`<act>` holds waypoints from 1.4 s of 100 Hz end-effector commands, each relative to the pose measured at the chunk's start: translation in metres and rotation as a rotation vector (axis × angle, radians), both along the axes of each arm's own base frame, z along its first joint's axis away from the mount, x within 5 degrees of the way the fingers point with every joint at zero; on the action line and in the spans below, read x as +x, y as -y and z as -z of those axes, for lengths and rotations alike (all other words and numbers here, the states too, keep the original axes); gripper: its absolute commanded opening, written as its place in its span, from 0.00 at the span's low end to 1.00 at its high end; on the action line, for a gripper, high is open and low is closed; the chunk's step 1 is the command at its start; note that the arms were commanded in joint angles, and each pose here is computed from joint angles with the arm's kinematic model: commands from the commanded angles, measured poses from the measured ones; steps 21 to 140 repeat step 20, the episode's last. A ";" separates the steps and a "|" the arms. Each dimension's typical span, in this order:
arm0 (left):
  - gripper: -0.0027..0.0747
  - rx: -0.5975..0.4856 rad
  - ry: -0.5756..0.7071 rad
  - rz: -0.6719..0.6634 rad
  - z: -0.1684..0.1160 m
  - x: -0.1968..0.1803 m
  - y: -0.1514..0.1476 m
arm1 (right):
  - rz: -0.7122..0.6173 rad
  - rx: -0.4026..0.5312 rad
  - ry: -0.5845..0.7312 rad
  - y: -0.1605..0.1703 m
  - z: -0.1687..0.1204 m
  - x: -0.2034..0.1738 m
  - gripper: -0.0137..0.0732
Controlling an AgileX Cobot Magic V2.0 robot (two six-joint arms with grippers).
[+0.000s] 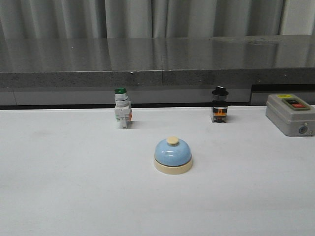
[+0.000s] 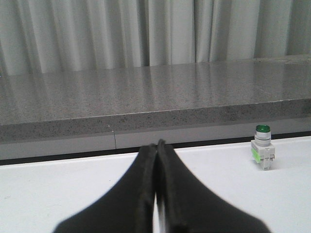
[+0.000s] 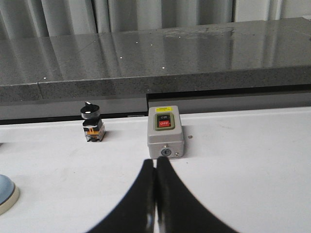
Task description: Place and press bell with both arms
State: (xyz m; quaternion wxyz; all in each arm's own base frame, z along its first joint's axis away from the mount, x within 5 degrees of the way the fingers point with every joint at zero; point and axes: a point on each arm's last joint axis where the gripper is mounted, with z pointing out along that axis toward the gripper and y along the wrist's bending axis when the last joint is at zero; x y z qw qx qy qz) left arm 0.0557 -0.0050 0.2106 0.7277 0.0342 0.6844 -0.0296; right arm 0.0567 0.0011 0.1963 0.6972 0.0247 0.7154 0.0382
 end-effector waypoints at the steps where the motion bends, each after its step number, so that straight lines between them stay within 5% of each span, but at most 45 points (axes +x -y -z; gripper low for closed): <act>1: 0.01 -0.013 0.072 0.010 0.005 -0.001 0.001 | 0.001 -0.009 0.119 0.000 -0.013 -0.002 0.09; 140: 0.01 -0.013 0.072 0.010 0.005 -0.001 0.001 | 0.001 -0.009 0.119 0.000 -0.013 -0.002 0.09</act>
